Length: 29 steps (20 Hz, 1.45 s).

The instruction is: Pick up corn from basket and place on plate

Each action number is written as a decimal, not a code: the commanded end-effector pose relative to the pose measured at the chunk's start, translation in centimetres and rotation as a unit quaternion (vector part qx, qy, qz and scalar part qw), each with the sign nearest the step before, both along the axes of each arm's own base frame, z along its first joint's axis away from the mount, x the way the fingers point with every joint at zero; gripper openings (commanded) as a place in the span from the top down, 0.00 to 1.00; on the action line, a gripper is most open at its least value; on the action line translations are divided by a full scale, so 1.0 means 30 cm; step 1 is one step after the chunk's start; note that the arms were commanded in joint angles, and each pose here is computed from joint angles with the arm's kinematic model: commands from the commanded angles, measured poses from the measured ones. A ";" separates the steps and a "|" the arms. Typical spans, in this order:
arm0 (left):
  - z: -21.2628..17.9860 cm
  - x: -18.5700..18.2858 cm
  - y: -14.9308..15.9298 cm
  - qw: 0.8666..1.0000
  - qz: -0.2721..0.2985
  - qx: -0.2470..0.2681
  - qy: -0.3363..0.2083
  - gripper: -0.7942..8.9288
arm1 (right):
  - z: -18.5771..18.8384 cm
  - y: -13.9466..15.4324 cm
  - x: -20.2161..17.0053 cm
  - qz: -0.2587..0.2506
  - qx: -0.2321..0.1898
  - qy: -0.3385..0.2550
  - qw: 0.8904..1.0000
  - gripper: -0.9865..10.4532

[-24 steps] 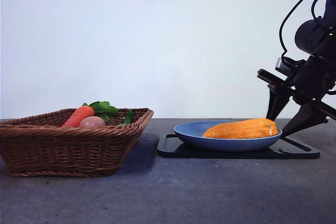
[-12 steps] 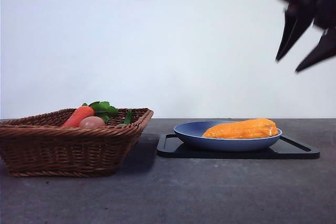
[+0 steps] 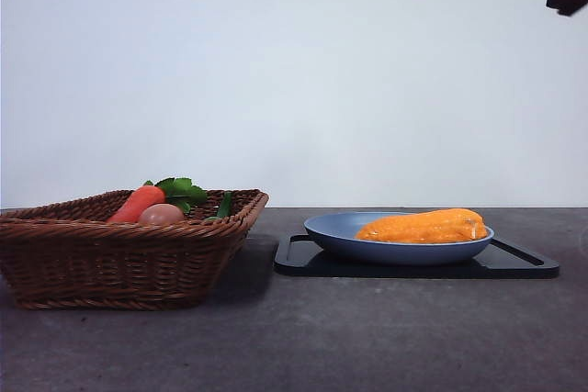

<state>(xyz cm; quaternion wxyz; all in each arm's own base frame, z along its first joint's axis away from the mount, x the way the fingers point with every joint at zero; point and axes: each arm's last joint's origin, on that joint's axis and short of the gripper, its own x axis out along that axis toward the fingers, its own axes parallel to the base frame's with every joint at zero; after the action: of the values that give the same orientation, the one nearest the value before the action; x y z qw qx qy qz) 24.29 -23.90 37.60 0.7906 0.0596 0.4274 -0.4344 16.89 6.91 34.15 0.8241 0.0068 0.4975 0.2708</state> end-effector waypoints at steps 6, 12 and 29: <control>0.023 0.001 -0.010 1.000 -0.011 -0.008 -0.017 0.91 | 0.027 0.027 0.017 0.021 0.013 -0.046 0.999 0.91; 0.023 0.001 -0.010 1.000 -0.011 -0.009 -0.017 0.91 | 0.045 0.026 0.042 0.014 0.028 -0.089 0.996 0.91; 0.312 -0.177 0.633 0.882 0.284 0.019 -0.376 0.91 | 0.107 0.045 0.093 0.013 0.071 -0.210 0.975 0.91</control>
<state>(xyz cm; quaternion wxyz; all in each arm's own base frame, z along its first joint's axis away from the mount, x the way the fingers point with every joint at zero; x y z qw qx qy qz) 18.97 -4.94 46.84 0.9798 0.1031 0.1145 -0.1277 19.50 8.12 36.91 0.9020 0.0047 0.3025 0.3079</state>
